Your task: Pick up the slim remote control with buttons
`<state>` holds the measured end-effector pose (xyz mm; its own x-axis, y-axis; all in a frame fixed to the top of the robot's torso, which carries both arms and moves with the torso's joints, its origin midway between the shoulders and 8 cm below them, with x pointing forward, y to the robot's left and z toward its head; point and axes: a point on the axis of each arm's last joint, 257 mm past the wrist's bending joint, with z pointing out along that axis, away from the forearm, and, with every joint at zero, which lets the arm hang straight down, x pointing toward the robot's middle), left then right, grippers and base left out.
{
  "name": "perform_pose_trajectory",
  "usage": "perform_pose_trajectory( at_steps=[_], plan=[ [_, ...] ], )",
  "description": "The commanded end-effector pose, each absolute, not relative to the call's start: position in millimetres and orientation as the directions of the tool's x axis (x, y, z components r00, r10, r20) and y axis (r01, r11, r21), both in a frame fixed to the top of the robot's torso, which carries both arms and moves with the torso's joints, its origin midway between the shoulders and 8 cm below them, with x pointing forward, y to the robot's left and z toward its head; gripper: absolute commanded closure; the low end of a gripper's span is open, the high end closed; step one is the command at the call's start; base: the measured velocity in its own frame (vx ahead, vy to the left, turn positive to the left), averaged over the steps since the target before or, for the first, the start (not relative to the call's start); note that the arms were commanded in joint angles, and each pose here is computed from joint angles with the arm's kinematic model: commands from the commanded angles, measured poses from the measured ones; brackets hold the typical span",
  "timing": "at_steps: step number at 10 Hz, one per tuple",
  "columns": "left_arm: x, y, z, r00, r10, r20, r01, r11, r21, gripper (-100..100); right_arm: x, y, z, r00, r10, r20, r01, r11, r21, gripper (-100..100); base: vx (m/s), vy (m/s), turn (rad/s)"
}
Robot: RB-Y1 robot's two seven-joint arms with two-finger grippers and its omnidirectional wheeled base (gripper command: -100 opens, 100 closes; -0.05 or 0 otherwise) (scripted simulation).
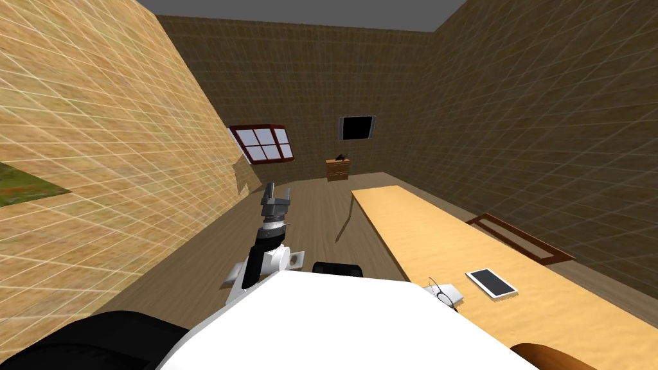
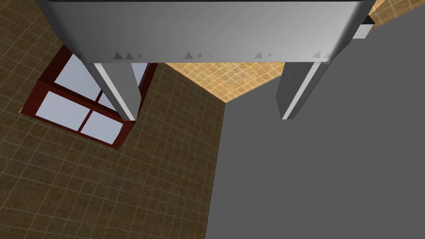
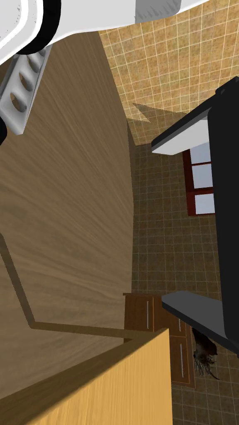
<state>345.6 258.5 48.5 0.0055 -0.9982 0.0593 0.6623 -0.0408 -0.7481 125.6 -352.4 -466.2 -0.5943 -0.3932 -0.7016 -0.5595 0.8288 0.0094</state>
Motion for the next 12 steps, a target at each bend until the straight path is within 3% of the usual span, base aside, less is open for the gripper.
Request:
perform_pose_trajectory(
  at_steps=[1, 5, 9, 12],
  plan=[
    [345.6, 258.5, 48.5, 0.005, -0.998, 0.059, 0.662, -0.041, -0.748, 0, 99.2, -368.8, -478.7, -0.599, -0.468, -0.649, -0.604, 0.797, -0.017, -100, 0.005, -0.032, 0.308],
    [345.6, 258.5, 48.5, 0.005, -0.998, 0.059, 0.662, -0.041, -0.748, 0, 55.4, -398.1, -496.1, -0.599, -0.583, -0.549, -0.674, 0.737, -0.048, -100, 0.003, -0.035, 0.254],
    [345.6, 258.5, 48.5, 0.005, -0.998, 0.059, 0.662, -0.041, -0.748, 0, -24.3, -452.3, -515.4, -0.557, -0.748, -0.360, -0.788, 0.613, -0.057, -100, -0.004, -0.075, 0.453],
    [345.5, 258.5, 48.4, 0.006, -0.998, 0.059, 0.662, -0.041, -0.748, 0, -41.9, -463.2, -517.8, -0.538, -0.780, -0.320, -0.812, 0.582, -0.051, -100, -0.005, -0.027, 0.117]
  ],
)
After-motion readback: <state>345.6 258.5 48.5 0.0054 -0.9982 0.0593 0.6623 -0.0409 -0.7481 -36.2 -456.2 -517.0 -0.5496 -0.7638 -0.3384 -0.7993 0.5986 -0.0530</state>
